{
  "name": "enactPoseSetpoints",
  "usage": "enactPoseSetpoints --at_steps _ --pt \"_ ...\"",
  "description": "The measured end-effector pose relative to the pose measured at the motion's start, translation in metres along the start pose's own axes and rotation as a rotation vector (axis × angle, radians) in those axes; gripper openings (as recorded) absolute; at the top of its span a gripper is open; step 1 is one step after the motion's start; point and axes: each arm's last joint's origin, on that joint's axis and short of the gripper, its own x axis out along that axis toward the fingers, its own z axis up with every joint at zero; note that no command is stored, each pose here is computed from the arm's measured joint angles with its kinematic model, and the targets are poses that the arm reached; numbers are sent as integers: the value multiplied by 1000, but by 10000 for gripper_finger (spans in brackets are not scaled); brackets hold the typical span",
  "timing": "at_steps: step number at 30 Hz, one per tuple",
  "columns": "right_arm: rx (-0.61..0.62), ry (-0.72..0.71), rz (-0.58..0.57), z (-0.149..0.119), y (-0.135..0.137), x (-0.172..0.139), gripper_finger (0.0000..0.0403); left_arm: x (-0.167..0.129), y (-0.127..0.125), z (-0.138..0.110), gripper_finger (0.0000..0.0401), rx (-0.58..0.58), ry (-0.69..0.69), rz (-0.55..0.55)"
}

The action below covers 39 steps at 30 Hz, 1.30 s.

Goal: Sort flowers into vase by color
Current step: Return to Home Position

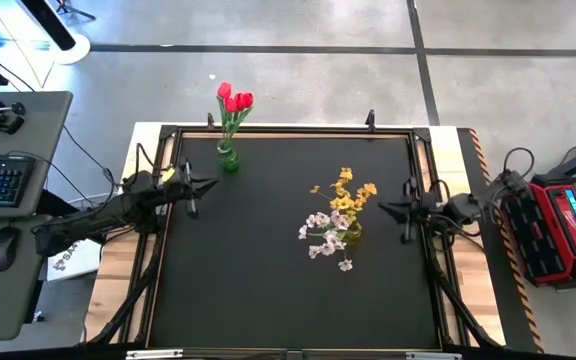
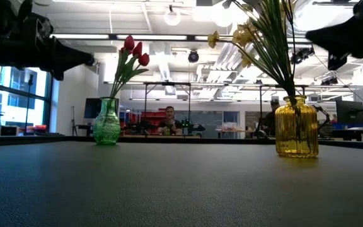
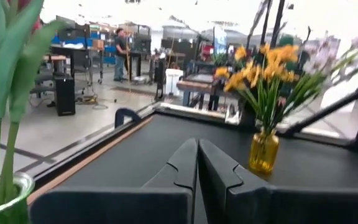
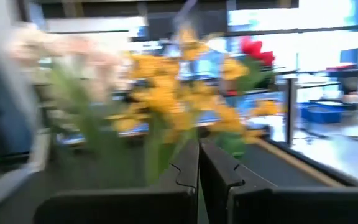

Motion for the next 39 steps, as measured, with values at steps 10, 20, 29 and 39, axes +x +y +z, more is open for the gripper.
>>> enactPoseSetpoints --at_steps 10,20,29,39 --pt "-65 48 -218 -7 -30 10 0 0 0 -4 3 57 46 3" --pt "26 117 -170 -14 -44 13 0 0 0 -5 3 53 53 4" --pt "37 117 -173 -14 -44 13 0 0 0 -5 3 53 53 5" --pt "37 117 -173 -14 -44 13 0 0 0 -5 3 52 53 5"
